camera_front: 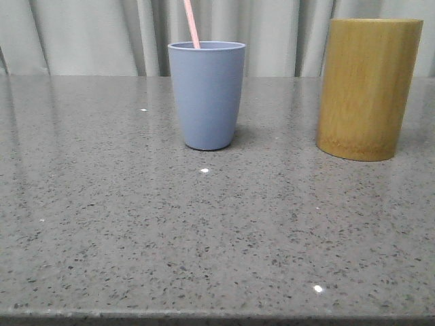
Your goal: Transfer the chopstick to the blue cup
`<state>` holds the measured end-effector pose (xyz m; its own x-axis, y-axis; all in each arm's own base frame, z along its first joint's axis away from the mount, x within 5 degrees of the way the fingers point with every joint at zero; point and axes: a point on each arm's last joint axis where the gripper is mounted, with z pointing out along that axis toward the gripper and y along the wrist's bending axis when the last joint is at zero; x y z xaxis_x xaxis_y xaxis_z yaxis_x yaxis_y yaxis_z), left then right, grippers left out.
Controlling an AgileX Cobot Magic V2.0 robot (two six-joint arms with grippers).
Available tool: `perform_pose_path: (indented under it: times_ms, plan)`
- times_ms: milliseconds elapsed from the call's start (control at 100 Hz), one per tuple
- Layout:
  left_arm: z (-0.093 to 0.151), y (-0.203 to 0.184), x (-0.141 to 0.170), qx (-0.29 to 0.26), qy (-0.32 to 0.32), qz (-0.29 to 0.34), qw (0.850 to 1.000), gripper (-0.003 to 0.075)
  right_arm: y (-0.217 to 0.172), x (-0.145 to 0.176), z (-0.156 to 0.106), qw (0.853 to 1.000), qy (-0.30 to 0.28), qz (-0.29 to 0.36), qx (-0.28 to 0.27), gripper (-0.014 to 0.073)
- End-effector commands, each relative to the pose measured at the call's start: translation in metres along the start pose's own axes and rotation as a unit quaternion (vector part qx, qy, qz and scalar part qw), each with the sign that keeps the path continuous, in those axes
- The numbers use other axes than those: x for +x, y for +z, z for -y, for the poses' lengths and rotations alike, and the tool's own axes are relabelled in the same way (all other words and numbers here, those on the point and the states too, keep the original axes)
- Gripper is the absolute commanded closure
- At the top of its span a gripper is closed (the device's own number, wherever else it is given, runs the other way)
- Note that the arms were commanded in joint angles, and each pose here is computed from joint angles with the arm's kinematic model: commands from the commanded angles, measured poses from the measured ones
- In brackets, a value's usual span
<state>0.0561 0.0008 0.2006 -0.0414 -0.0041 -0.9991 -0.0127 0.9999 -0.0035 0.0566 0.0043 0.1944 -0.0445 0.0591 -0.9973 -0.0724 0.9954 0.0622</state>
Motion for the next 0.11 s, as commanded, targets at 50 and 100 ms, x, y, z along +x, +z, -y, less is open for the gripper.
perform_pose_path:
  times_ms: [50,100]
  plan:
    - [0.0001,-0.0028,-0.0067,0.0,-0.005,0.055,0.998,0.0739,-0.0019,-0.0071,-0.0001,0.999,-0.002,0.044,0.0,0.0655]
    - [0.0001,-0.0028,-0.0067,0.0,-0.005,0.055,0.998,0.0739,-0.0019,-0.0071,-0.0001,0.999,-0.002,0.044,0.0,0.0655]
